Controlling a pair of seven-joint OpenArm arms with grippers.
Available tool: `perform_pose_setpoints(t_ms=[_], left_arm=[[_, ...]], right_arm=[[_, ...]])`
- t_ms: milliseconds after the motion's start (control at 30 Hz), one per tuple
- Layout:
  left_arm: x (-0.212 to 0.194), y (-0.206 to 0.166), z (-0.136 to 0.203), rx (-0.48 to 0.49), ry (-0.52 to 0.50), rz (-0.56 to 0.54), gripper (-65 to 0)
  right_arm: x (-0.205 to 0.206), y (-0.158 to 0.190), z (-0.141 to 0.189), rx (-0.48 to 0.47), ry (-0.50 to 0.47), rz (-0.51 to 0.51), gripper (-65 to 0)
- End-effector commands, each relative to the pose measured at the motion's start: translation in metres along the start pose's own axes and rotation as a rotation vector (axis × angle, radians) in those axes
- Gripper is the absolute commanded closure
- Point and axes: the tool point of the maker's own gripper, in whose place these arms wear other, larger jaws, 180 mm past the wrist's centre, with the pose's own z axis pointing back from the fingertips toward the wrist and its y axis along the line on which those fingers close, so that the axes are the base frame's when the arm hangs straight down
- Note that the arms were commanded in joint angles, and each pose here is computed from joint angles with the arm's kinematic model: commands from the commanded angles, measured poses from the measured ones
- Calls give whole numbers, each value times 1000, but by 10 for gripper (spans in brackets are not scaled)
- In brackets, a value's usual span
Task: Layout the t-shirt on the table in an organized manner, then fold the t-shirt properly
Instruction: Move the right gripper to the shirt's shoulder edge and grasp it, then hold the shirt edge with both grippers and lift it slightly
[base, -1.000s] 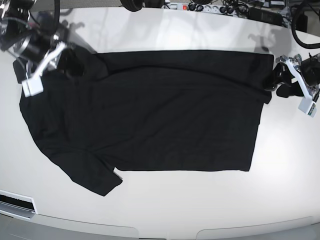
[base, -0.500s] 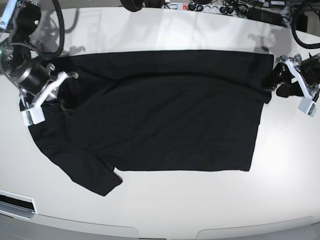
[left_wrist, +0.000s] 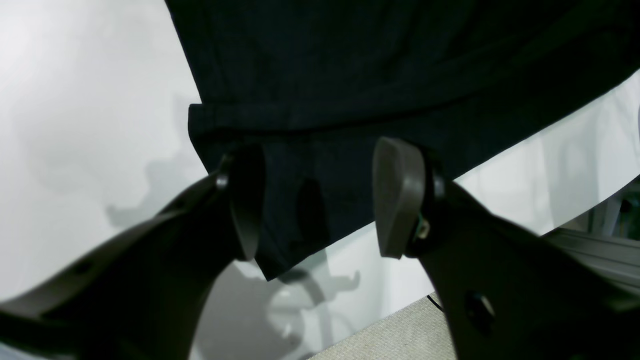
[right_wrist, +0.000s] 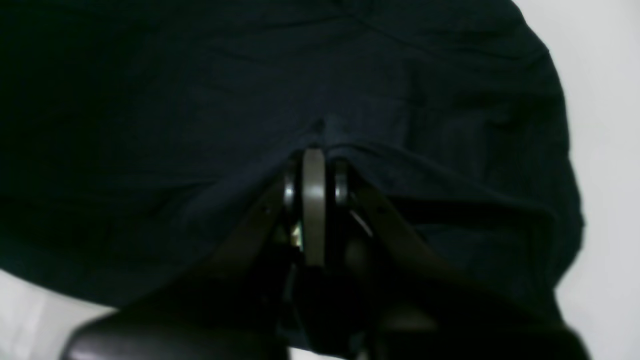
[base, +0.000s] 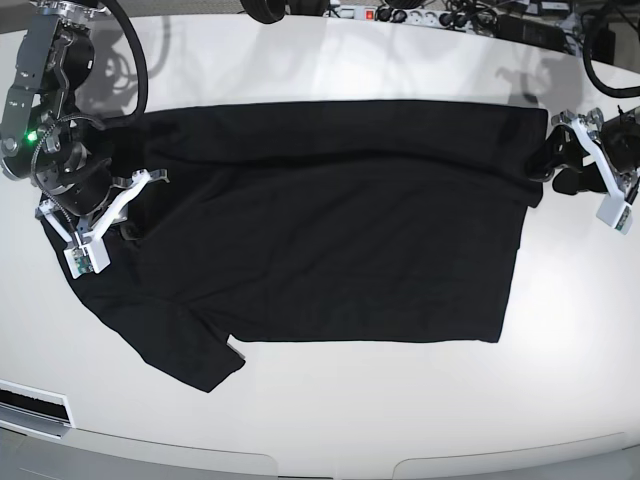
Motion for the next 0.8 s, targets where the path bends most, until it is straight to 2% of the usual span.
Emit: perform_pose_setpoints(t_ms=[0, 100, 133, 233, 300, 333, 367, 400, 433, 467, 533, 600, 700, 767], left_arm=[[12, 2, 5, 1, -31, -23, -354], [12, 2, 5, 1, -32, -23, -354], [12, 2, 5, 2, -31, -24, -354], [12, 2, 5, 1, -31, -25, -354], [12, 1, 5, -2, -32, -28, -340], [13, 0, 5, -7, -36, -25, -301], [14, -1, 5, -16, -43, -17, -222], [15, -3, 5, -28, -47, -9, -101], [15, -6, 5, -41, -47, -1, 0], [16, -9, 5, -57, -52, 7, 0], [16, -14, 5, -81, -54, 3, 0], [16, -20, 2, -105, -52, -20, 0], [14, -26, -8, -113, -25, -57, 0], [9, -22, -20, -61, 19, -111, 0]], right_arm=[[13, -7, 3, -25, -47, -13, -108], [7, -34, 6, -172, -16, -73, -350], [5, -46, 9, -228, -5, -84, -392], [-2, -77, 21, -349, 39, -95, -402], [-7, -93, 30, -382, 76, -84, -371], [-9, -97, 33, -378, 91, -77, -331], [-11, -96, 34, -350, 103, -68, -280], [-12, -91, 34, -300, 116, -53, -203], [-14, -81, 32, -235, 124, -33, -100], [-17, -70, 31, -173, 136, -17, 0], [-23, -47, 29, -56, 126, 15, 0], [-32, -31, 28, 13, 128, 61, 0], [-45, -27, 22, 14, 151, 105, 0], [-56, -36, 16, -35, 193, 125, 0]])
